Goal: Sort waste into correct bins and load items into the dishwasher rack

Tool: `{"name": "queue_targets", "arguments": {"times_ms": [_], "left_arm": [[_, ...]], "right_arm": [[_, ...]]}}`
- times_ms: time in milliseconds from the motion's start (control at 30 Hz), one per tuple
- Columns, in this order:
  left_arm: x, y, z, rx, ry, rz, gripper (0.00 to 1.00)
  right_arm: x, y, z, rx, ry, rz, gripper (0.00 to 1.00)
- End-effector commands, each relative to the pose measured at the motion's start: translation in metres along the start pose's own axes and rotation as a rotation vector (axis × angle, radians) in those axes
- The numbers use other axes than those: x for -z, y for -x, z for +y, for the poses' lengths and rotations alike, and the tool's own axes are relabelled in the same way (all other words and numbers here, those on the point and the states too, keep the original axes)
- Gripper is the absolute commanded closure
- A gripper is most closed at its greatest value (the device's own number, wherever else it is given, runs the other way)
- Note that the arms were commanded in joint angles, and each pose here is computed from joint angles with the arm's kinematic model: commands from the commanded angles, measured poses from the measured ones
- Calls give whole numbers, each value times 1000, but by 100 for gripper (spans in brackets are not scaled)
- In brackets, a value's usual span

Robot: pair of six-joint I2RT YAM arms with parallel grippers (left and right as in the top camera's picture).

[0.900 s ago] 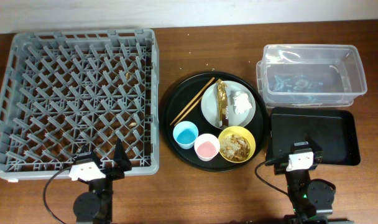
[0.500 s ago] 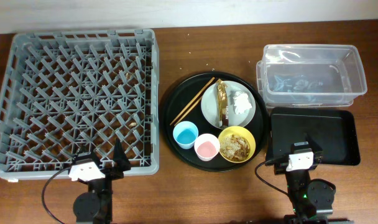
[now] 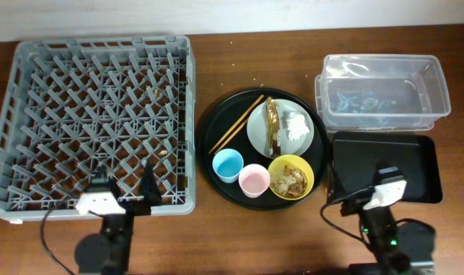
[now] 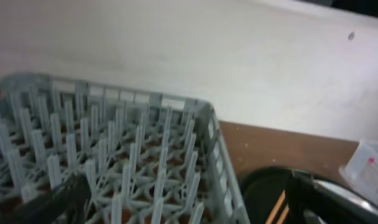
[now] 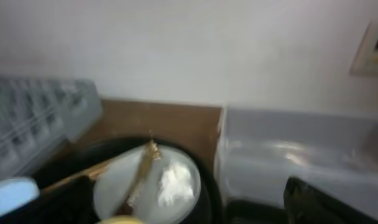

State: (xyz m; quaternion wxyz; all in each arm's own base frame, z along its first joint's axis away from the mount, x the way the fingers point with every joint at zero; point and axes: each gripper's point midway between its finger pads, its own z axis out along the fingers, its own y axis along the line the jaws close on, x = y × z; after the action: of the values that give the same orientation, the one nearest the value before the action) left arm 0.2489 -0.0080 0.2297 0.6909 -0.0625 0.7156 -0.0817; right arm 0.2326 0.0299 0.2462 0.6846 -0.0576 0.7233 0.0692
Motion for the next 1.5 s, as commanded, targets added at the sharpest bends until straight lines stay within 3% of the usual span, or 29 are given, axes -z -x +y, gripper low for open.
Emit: {"name": "queue_targets", "arguments": {"times_ms": [0,100,167,200,267,333,367,400,433,467,533,567,633,667,700,800,833,867,967,1000,1067,1133,1200,1267,1333,1400,1467], "left_arm": [[-32,36,-16,-7,-7,219,1],[-77,58,-43,34,-72,526,1],[-93,62,-56,65,-118,642,1],[-103,60,-64,85,-157,684,1],[-108,50,-66,99,-174,717,1],[-111,42,-64,102,-168,740,1],[-113,40,-64,104,-167,747,1],[-113,39,-64,104,-166,749,1],[-114,39,-63,104,-166,751,1],[-114,39,-63,104,-166,751,1],[-114,39,-63,104,-166,751,1],[-114,39,-63,104,-166,751,1],[-114,39,-63,104,-165,751,1],[-114,39,-63,104,-165,751,1],[-114,39,-63,104,-166,751,1],[-114,39,-63,104,-165,751,1],[-114,39,-63,104,-166,751,1],[-114,39,-63,104,-166,751,1],[-114,39,-63,104,-166,751,1],[-114,39,-63,104,-166,751,1],[-114,39,-63,104,-166,751,1],[-114,39,-63,104,-166,751,1],[-114,39,-63,104,-166,751,1],[-114,39,-63,104,-166,751,1],[-114,39,-63,104,-166,751,1],[-114,39,-63,104,-166,751,1],[-114,39,-63,104,-166,751,1]], "right_arm": [[-11,34,5,-78,38,202,1],[-48,60,4,-171,61,574,1],[-77,78,6,-217,104,691,2],[-103,89,20,-265,209,684,2],[-127,79,45,-363,385,729,2],[-149,28,66,-362,407,892,3],[-164,-17,79,-301,356,1016,17],[-173,-47,77,-273,251,1093,20],[-190,-103,73,-221,75,1203,29],[-195,-123,80,-210,81,1236,35],[-209,-182,75,-249,-43,1322,38],[-213,-208,79,-270,-25,1362,44],[-212,-224,86,-296,4,1397,66],[-213,-218,88,-302,16,1386,85],[-218,-199,89,-318,34,1348,96],[-232,-103,66,-380,50,1152,96],[-233,-55,39,-466,-4,1029,96],[-231,-35,13,-559,-76,968,96],[-234,-30,-97,-903,-409,807,96],[-241,-37,-125,-933,-477,759,96],[-249,-53,-146,-929,-505,747,46],[-258,-33,-159,-884,-445,675,43],[-258,10,-105,-769,-131,687,42],[-224,-17,-25,-551,4,937,42],[-204,-65,22,-333,-17,1128,41],[-202,-114,46,-107,-124,1188,39],[-216,-158,28,-50,-296,1146,37]]}}
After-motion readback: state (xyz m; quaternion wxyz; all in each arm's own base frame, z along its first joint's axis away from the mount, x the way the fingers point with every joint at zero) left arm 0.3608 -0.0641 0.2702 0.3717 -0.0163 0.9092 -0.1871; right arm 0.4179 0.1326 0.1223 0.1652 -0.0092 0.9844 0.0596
